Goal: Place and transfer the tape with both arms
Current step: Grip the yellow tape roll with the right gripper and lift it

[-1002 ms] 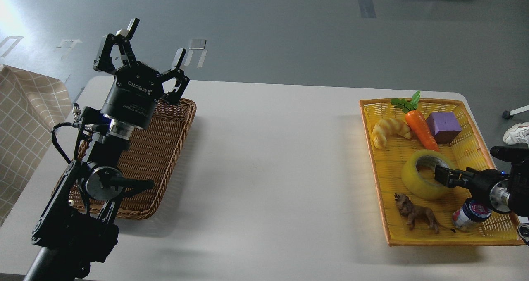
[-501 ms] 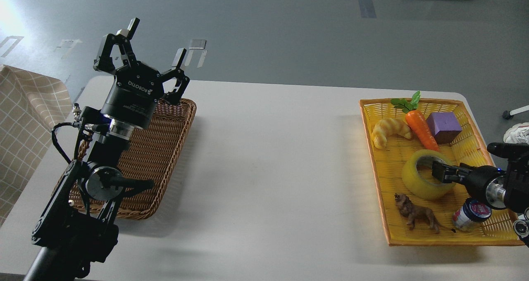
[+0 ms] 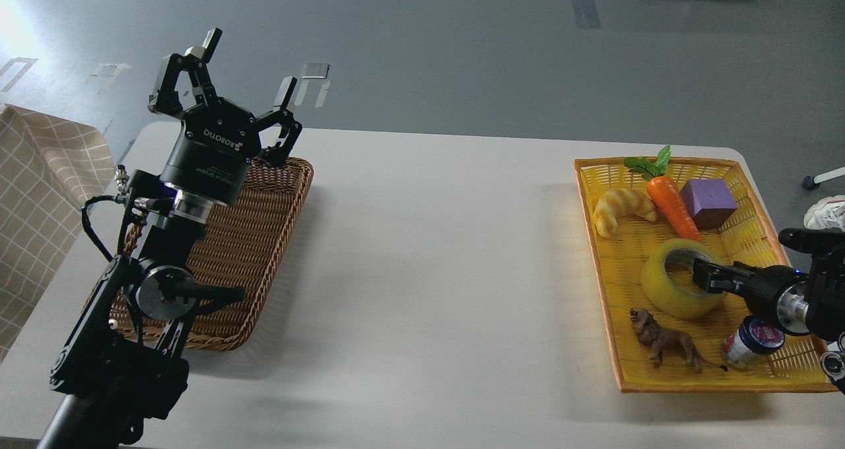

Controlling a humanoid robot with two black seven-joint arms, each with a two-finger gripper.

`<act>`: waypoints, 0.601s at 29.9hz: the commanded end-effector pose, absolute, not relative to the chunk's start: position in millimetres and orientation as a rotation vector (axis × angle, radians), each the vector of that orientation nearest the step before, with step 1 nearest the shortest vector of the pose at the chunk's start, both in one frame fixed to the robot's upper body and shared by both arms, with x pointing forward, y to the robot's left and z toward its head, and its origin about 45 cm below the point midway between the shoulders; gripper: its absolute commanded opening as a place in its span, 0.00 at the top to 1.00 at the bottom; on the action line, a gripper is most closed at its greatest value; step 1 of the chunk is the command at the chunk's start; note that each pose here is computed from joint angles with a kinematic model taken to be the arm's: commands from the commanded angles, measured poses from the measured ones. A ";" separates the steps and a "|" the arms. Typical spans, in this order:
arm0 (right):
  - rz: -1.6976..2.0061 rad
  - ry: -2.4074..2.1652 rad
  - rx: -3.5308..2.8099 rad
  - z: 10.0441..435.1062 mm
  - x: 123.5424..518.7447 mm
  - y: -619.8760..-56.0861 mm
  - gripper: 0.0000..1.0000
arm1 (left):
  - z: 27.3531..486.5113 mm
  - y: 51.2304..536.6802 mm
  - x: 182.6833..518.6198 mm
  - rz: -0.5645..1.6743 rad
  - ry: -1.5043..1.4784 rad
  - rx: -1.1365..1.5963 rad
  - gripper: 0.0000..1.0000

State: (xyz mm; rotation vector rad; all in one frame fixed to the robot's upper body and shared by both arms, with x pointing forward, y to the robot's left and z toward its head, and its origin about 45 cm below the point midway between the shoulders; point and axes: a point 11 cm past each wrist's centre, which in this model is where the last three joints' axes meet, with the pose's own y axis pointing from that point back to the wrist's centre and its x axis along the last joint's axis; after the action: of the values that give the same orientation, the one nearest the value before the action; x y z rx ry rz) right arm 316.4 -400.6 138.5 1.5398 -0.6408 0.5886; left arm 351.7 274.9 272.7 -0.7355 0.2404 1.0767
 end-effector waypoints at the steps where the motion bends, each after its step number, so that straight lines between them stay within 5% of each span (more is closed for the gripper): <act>1: 0.586 -0.641 1.542 138.1 316.2 -400.6 0.45 | 273.3 275.0 351.9 1.076 0.240 -0.739 0.02; 18: 0.549 -0.645 1.569 135.9 314.1 -398.6 0.62 | 274.3 279.3 351.9 1.086 0.236 -0.744 0.02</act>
State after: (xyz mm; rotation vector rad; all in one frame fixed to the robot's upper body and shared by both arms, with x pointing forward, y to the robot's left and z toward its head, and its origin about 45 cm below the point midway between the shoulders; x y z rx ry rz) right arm 314.8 -399.1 136.3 1.5564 -0.6441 0.5634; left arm 352.0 279.3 274.7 -0.7459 0.2347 1.0854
